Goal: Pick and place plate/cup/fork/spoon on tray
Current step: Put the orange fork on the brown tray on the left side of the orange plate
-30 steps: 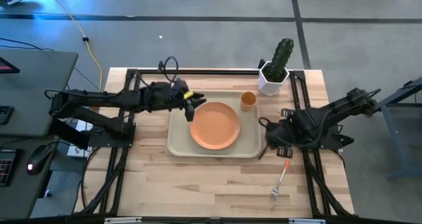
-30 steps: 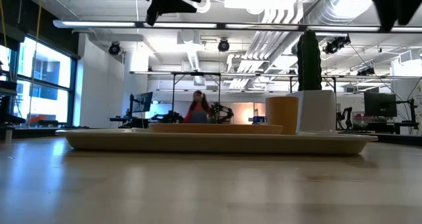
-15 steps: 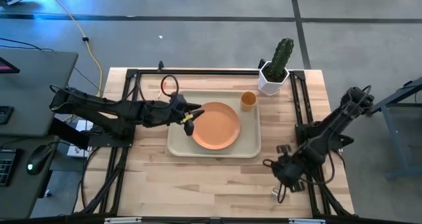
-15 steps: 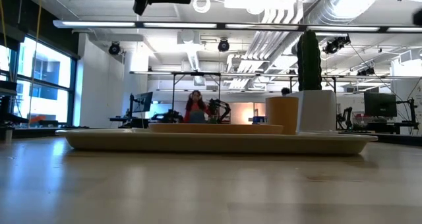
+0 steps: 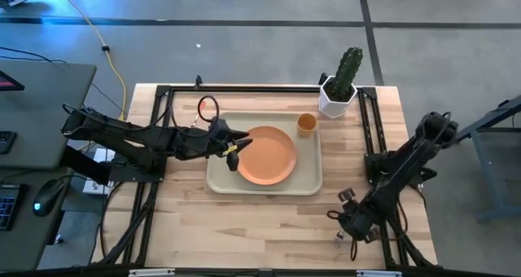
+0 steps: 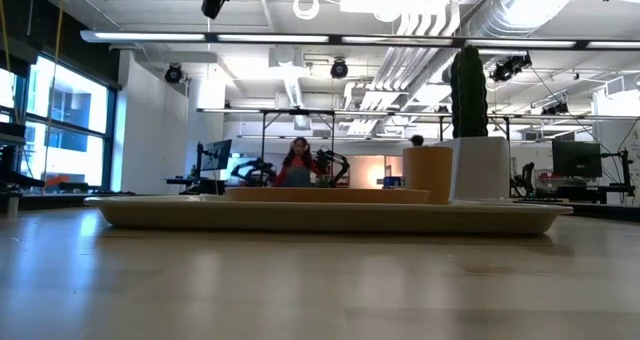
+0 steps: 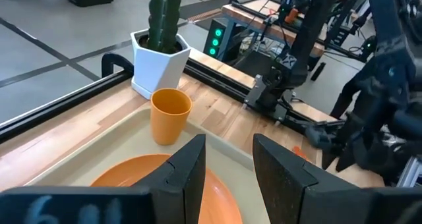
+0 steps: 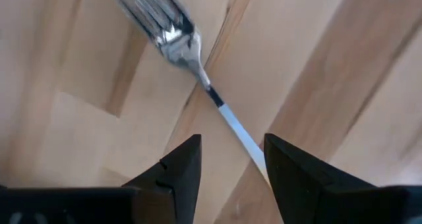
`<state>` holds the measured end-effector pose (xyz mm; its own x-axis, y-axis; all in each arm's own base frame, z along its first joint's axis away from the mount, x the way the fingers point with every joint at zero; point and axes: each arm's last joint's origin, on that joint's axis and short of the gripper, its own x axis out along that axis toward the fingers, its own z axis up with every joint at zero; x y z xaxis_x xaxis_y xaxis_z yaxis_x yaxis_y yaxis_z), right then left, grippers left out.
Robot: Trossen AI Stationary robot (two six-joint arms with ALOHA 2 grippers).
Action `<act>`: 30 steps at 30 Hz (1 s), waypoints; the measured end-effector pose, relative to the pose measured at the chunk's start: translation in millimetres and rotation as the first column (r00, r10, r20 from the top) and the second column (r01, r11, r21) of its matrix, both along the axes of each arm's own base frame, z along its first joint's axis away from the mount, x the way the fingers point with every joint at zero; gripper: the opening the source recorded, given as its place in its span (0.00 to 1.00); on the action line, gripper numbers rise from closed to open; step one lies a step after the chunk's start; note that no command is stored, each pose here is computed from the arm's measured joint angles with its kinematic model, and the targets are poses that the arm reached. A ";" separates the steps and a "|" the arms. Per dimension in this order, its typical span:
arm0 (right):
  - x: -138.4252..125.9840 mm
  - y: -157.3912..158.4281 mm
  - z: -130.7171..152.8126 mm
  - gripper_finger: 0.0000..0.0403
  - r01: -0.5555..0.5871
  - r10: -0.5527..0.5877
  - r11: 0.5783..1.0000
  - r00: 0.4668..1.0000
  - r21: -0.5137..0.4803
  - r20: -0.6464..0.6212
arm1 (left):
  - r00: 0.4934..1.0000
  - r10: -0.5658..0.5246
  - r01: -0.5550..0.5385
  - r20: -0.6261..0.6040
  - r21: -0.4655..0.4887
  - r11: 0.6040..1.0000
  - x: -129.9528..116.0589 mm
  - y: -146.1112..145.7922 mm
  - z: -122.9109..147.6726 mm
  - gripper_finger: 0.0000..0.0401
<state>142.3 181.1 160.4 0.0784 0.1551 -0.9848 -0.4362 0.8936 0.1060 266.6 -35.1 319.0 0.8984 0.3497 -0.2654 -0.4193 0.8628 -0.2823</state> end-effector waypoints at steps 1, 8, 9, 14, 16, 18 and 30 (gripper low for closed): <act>0.9 1.2 -3.8 0.39 -0.020 0.020 1.000 1.000 -0.012 -0.005 | 1.000 0.000 0.000 0.001 -0.001 1.000 0.0 0.0 0.0 0.29; 9.6 10.0 -23.3 0.38 -0.069 0.070 0.997 0.997 -0.045 0.016 | 1.000 0.006 -0.006 0.000 -0.004 1.000 0.1 1.3 -0.2 0.29; 10.3 10.4 -24.9 0.37 -0.068 0.069 0.997 0.998 -0.047 0.013 | 1.000 0.008 -0.008 -0.001 0.001 1.000 0.3 2.4 -0.1 0.29; 11.2 11.6 -31.3 0.27 -0.037 0.036 0.997 0.999 -0.066 -0.011 | 0.999 0.032 -0.032 0.003 0.008 0.999 1.2 9.3 0.5 0.29; 11.2 11.4 -31.3 0.20 -0.012 0.011 0.998 1.000 -0.070 -0.010 | 0.999 0.045 -0.045 0.002 0.007 0.999 1.5 12.7 0.5 0.29; 11.1 11.2 -30.6 0.11 0.019 -0.020 0.998 1.000 -0.066 -0.008 | 0.999 0.046 -0.046 0.002 0.004 0.999 1.9 15.6 0.7 0.29; 14.4 2.2 -5.9 0.02 0.530 -0.532 0.847 0.844 0.047 0.065 | 0.999 -0.027 0.022 0.033 0.151 0.988 3.3 17.8 38.5 0.29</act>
<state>156.6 183.3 154.5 0.2274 0.0942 -0.9692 0.0969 0.9882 0.1188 270.0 -17.2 357.5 0.9149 0.3614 -0.1800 -0.3900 0.9063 -0.1625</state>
